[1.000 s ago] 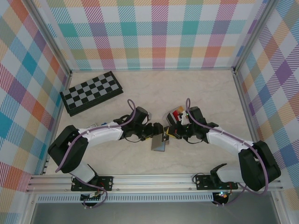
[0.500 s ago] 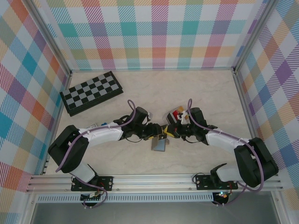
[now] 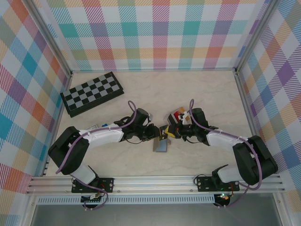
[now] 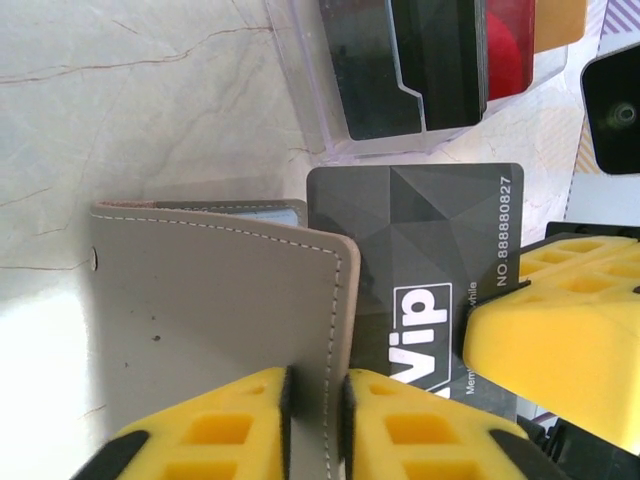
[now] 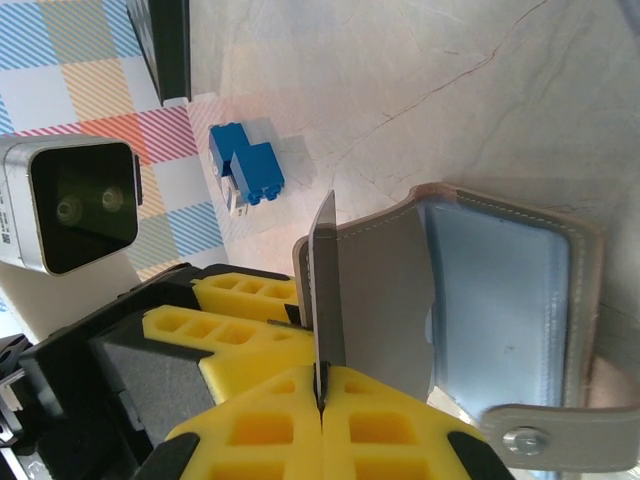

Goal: Put the credit cards into the card holder
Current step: Open the card holder at the bottom-center of the table.

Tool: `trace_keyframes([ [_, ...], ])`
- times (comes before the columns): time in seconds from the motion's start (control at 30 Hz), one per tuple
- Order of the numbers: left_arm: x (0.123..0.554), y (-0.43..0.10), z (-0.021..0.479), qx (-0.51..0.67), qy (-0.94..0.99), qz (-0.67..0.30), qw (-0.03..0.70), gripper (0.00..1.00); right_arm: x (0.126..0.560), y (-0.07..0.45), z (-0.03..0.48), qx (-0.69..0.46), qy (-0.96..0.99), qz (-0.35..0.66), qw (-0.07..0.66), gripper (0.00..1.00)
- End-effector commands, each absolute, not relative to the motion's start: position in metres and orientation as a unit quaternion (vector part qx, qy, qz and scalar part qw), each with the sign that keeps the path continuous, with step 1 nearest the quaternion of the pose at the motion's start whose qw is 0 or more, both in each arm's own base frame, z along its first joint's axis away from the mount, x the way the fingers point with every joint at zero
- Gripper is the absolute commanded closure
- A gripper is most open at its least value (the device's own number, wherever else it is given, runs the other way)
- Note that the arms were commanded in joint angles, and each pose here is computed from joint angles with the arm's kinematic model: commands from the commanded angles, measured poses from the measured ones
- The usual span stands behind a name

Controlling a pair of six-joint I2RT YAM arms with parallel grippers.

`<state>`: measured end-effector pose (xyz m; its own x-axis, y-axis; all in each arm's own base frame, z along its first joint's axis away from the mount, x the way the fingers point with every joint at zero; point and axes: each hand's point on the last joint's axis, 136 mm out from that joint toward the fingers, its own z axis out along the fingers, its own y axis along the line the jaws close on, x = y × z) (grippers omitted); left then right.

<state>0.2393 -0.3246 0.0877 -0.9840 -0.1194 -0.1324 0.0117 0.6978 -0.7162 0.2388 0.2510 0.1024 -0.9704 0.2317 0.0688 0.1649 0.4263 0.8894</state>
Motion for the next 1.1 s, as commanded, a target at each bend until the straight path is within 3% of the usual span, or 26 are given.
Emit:
trace_keyframes([
  [0.0,0.23,-0.313,0.077,-0.029,0.929,-0.359,0.079,0.87,0.238,0.256,0.113,0.095,0.835,0.54,0.031,0.96],
  [0.17,0.233,-0.309,0.085,-0.043,0.921,-0.377,0.088,1.0,0.238,0.248,0.108,0.096,0.857,0.505,0.039,0.95],
  [0.33,0.241,-0.305,0.105,-0.086,0.889,-0.441,0.091,1.0,0.229,0.226,0.095,0.066,0.927,0.365,0.061,0.94],
  [0.53,0.237,-0.284,0.108,-0.117,0.878,-0.455,0.092,1.0,0.217,0.217,0.08,0.033,0.96,0.274,0.047,0.94],
  [0.73,0.218,-0.254,0.076,-0.098,0.914,-0.386,0.075,1.0,0.213,0.209,0.064,0.024,0.973,0.227,0.039,0.94],
  [1.07,0.203,-0.218,0.048,-0.072,0.949,-0.294,0.084,0.99,0.216,0.228,0.072,0.007,0.963,0.265,0.052,0.94],
])
